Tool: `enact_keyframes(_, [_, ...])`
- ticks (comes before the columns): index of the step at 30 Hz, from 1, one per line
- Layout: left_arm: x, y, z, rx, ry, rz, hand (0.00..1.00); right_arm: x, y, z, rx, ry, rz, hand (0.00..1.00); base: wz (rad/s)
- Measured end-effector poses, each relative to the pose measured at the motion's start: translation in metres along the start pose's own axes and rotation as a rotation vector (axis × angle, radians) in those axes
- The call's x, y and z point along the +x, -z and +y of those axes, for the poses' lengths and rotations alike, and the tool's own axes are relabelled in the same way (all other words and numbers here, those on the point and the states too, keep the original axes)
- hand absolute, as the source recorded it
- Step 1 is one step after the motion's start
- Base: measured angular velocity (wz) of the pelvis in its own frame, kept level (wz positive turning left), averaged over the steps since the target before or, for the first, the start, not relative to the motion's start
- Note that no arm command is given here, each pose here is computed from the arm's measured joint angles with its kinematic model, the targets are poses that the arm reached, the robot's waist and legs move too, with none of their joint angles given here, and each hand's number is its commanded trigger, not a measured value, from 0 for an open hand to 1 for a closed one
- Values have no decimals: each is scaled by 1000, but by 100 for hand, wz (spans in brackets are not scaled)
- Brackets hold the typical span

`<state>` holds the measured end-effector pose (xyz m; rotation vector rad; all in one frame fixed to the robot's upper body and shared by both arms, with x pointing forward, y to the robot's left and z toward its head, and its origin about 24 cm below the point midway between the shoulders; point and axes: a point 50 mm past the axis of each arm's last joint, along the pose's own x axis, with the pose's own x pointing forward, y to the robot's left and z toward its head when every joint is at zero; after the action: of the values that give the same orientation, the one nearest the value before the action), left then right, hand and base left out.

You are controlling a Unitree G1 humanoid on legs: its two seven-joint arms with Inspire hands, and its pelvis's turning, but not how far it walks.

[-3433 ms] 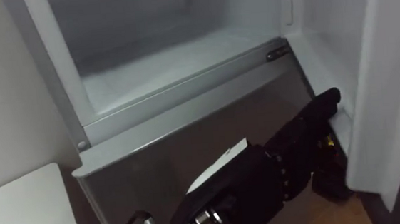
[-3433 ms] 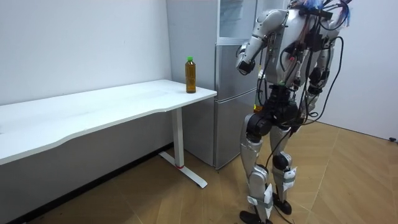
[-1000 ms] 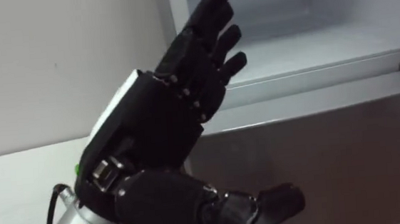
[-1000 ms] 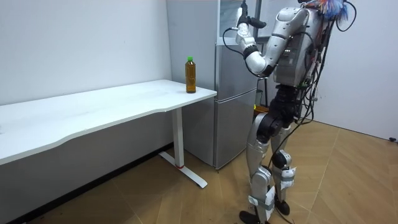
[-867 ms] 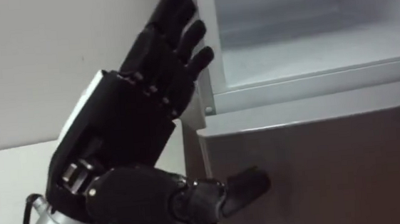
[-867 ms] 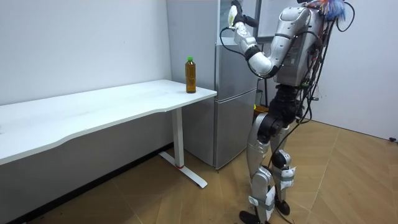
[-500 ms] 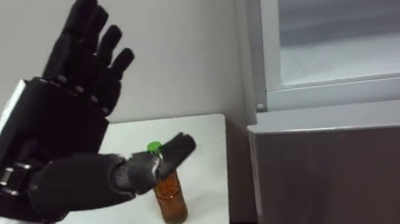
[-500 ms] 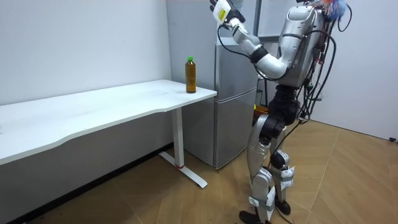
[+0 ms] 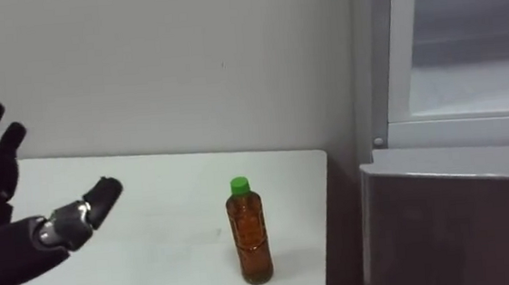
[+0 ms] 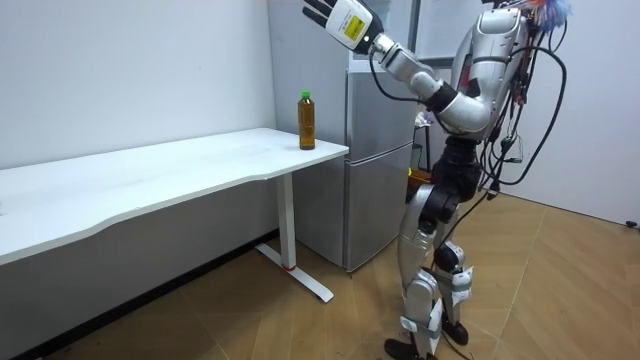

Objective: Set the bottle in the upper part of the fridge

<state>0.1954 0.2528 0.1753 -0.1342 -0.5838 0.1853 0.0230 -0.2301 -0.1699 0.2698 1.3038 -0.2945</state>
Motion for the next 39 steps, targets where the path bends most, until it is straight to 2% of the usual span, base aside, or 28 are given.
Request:
enact_keyframes(10, [-14,17,26,19,-197,103,0,-4,6,-9,74,29,-11,0,-4])
enact_keyframes(13, [-19,33,35,13,-252,175,0,-4,5,-10,67,23,-10,0,-8])
enact_keyframes(17, [-38,49,45,-6,-337,272,0,-5,6,-10,65,8,-19,0,-10])
enact_keyframes(21, [-60,78,61,-42,-462,413,0,-6,9,-11,110,14,-6,0,-5])
enact_keyframes(25, [-75,95,70,-116,-570,493,0,-6,9,-14,114,25,-4,0,-3])
enact_keyframes(28, [-106,124,84,-141,-699,637,0,-7,8,-16,101,32,0,0,-23])
enact_keyframes(29, [-122,134,88,-128,-750,715,0,-7,8,-16,101,32,0,0,-15])
enact_keyframes(33, [-170,160,92,-103,-856,933,0,-7,7,-16,93,38,-4,0,-13])
enact_keyframes(34, [-178,164,92,-99,-871,968,0,-8,8,-17,94,40,-1,0,-9])
enact_keyframes(36, [-212,175,89,-77,-910,1115,0,-8,10,-17,103,43,3,0,-2])
enact_keyframes(39, [-248,185,80,-46,-923,1289,0,-8,11,-17,102,41,3,0,-1])
